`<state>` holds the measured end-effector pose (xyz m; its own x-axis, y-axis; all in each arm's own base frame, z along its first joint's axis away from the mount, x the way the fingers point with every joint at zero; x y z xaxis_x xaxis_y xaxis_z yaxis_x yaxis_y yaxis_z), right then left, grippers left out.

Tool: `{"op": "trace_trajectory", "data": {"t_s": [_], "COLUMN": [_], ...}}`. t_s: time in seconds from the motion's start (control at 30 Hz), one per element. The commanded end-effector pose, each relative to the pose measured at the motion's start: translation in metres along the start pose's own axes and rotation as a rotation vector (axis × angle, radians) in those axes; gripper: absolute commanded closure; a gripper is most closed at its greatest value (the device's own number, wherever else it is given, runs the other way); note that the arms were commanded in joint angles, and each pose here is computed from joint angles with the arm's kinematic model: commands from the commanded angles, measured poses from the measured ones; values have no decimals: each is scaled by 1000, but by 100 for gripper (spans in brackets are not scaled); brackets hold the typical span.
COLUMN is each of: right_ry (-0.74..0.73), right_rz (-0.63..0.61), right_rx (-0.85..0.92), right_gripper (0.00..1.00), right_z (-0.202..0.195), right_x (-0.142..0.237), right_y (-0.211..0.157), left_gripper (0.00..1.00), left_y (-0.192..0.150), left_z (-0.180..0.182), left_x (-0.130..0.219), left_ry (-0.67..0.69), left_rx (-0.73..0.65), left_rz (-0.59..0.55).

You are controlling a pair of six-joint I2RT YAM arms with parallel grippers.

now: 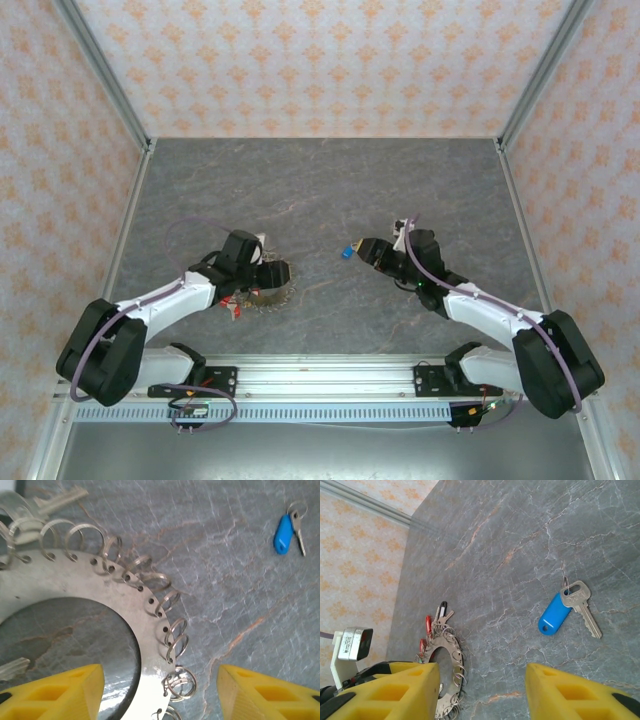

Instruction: Put the keys on the keyring

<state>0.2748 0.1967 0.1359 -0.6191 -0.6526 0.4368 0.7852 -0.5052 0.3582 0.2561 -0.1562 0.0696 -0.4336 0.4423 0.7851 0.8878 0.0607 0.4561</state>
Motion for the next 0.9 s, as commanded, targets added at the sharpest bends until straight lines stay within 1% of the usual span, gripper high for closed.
{"op": "trace_trajectory", "data": {"t_s": [0.0,0.13,0.27,0.33,0.47,0.53,0.63,0.67,0.87], "right_ry": [-36,-54,-59,-60,-69,-69,-57,-77,-95], "right_rz": [4,29,51,53,60,67,73,88,113], "right_rx": [-2,7,7,6,-1,-8,-8,-15,-37], "right_gripper": [52,53,53,53,53,53,54,54,55], "right_z": [-8,-9,-10,-11,-13,-14,-10,-16,-22], "right_x": [0,0,0,1,0,-1,-2,-5,-9], "right_y": [-5,-10,-14,-16,-18,-20,-22,-25,-32], "left_gripper": [41,46,47,50,52,54,56,57,58], "left_y": [-12,-17,-23,-27,-33,-36,-37,-36,-27], "left_z": [0,-1,-6,-9,-18,-22,-33,-39,-70], "left_x": [-4,-13,-20,-22,-26,-29,-33,-34,-42], "left_ry": [5,-5,-13,-15,-33,-40,-80,-95,-162], "left_rx": [-23,-15,-21,-21,-55,-30,-23,-22,-11], "left_rz": [56,80,93,103,118,131,134,130,113]}}
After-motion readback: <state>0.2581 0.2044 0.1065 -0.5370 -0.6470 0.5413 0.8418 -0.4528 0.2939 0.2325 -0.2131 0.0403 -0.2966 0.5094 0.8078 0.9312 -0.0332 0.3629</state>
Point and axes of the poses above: each hand's point on the last joint's axis, 136 mm out from that joint toward the fingers, its own x axis back along the fingers, its own z axis along the line the jaws close on, y = z × x, the point moved 2 cm from there along x, back along the fingers, and after that the axes turned 7 degrees about -x, right-handed, at the moved point
